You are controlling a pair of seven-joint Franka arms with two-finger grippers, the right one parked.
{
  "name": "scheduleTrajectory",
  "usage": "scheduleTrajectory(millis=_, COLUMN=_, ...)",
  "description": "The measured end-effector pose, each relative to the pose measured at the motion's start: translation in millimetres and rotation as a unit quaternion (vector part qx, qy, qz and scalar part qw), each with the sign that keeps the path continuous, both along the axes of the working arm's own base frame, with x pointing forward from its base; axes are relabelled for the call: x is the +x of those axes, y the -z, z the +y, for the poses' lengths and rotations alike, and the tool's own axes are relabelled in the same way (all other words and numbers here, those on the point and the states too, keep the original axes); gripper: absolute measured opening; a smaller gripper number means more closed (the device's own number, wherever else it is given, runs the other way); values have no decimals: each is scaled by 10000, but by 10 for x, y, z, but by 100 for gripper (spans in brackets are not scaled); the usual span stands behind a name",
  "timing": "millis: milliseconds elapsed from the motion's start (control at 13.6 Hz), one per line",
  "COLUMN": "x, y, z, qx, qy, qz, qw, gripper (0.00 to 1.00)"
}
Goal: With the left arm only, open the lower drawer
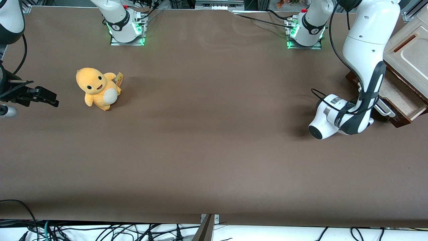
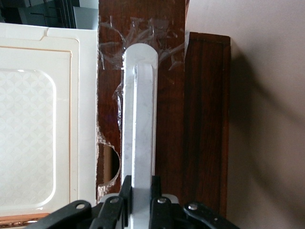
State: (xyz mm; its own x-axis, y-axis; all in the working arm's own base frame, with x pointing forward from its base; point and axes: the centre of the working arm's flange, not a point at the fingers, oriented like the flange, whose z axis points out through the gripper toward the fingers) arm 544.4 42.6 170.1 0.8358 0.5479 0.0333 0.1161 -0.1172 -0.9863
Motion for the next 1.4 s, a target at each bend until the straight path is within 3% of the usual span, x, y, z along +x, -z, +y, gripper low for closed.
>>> scheduleTrajectory(millis=661, x=1, y=0, z=0, qx=0, qy=-1, qz=-2, qw=10000, gripper=19)
scheduleTrajectory(millis=808, x=21, y=-11, z=-10, qx=-23, qy=-18, qz=-48, qw=10000, gripper=33)
scheduleTrajectory(millis=1249, x=44, y=-32, z=-29, qx=-104, qy=-123, qz=-100, qw=9998, gripper=96)
scheduleTrajectory(millis=1396, x=45, y=-33, z=-30, qx=-130, qy=-115, qz=-64, qw=9998, gripper=100)
